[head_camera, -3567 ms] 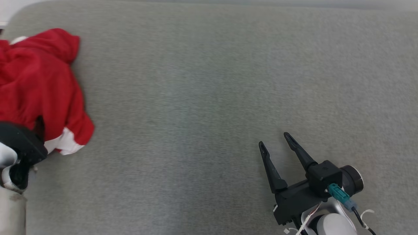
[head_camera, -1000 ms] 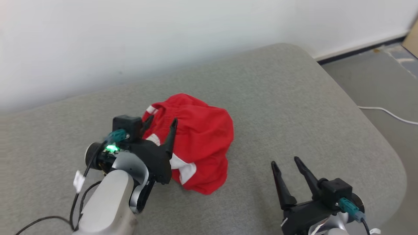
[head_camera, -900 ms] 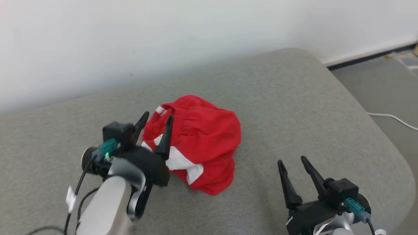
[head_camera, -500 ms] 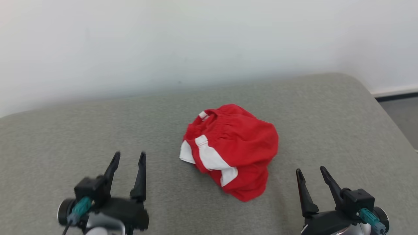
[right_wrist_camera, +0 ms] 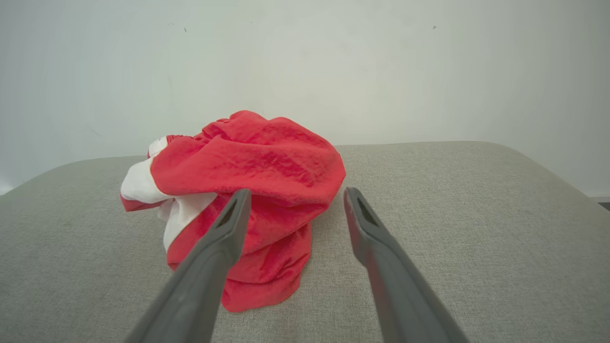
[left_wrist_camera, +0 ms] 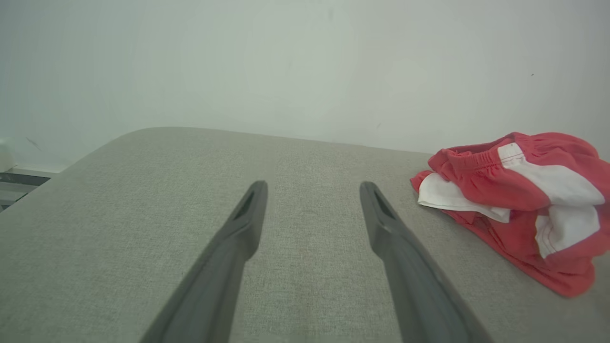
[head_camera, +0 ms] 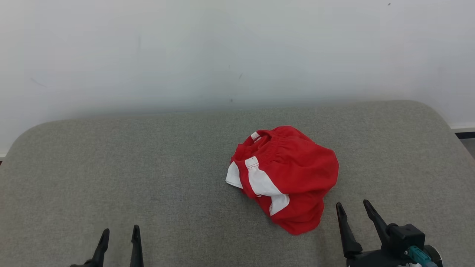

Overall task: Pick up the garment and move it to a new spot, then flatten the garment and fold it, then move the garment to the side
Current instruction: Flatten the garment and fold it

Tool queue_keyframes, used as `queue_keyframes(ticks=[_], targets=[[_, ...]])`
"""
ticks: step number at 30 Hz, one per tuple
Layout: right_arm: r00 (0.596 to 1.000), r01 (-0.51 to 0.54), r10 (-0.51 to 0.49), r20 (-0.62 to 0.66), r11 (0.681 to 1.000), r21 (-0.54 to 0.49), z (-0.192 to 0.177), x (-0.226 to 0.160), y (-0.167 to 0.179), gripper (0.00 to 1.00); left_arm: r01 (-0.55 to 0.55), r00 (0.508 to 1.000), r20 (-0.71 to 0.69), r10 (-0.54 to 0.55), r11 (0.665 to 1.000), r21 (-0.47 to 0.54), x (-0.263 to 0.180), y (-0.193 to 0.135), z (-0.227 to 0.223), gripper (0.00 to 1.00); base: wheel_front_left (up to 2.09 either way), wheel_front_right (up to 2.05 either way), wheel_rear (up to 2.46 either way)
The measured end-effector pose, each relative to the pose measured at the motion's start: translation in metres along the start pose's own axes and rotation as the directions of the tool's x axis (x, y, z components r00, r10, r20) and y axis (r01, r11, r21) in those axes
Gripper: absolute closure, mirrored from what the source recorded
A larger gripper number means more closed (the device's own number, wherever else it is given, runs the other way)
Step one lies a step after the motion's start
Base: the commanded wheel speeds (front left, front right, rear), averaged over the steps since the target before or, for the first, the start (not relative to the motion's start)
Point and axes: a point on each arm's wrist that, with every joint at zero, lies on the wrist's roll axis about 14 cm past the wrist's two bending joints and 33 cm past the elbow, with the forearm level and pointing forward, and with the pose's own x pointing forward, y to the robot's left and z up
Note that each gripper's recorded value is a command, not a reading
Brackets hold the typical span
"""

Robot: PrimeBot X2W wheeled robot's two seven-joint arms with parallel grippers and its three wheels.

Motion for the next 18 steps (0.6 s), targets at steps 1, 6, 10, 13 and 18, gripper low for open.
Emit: queue_keyframes(ticks=[1,6,10,13,18], targets=[[1.0,-0.001,0.001,-0.002,1.0,0.0,0.0,0.0,0.0,0.0,-0.009,1.0,-0.007,0.009,1.0,-0.008,-0.003,0.001,-0.002,0.0,0.0,0.0,0.0],[1.0,0.003,-0.003,-0.012,1.0,0.005,-0.003,-0.002,-0.001,0.0,-0.013,1.0,-0.014,0.012,1.0,-0.01,-0.005,0.001,-0.005,0.0,0.0,0.0,0.0],[1.0,0.009,-0.009,-0.011,1.0,0.012,-0.003,-0.003,-0.002,0.0,-0.005,0.999,-0.054,0.004,1.0,-0.017,0.002,-0.003,-0.009,0.0,0.0,0.0,0.0],[1.0,0.016,-0.016,-0.013,1.0,0.014,-0.004,-0.004,-0.004,0.0,0.034,0.996,-0.085,-0.036,0.999,-0.023,0.018,-0.013,-0.007,0.0,0.0,0.0,0.0],[0.999,0.048,-0.048,-0.017,0.999,0.023,-0.006,-0.008,-0.014,0.0,0.157,0.963,-0.213,-0.164,0.986,-0.05,0.054,-0.043,-0.01,0.0,0.0,0.0,0.0]])
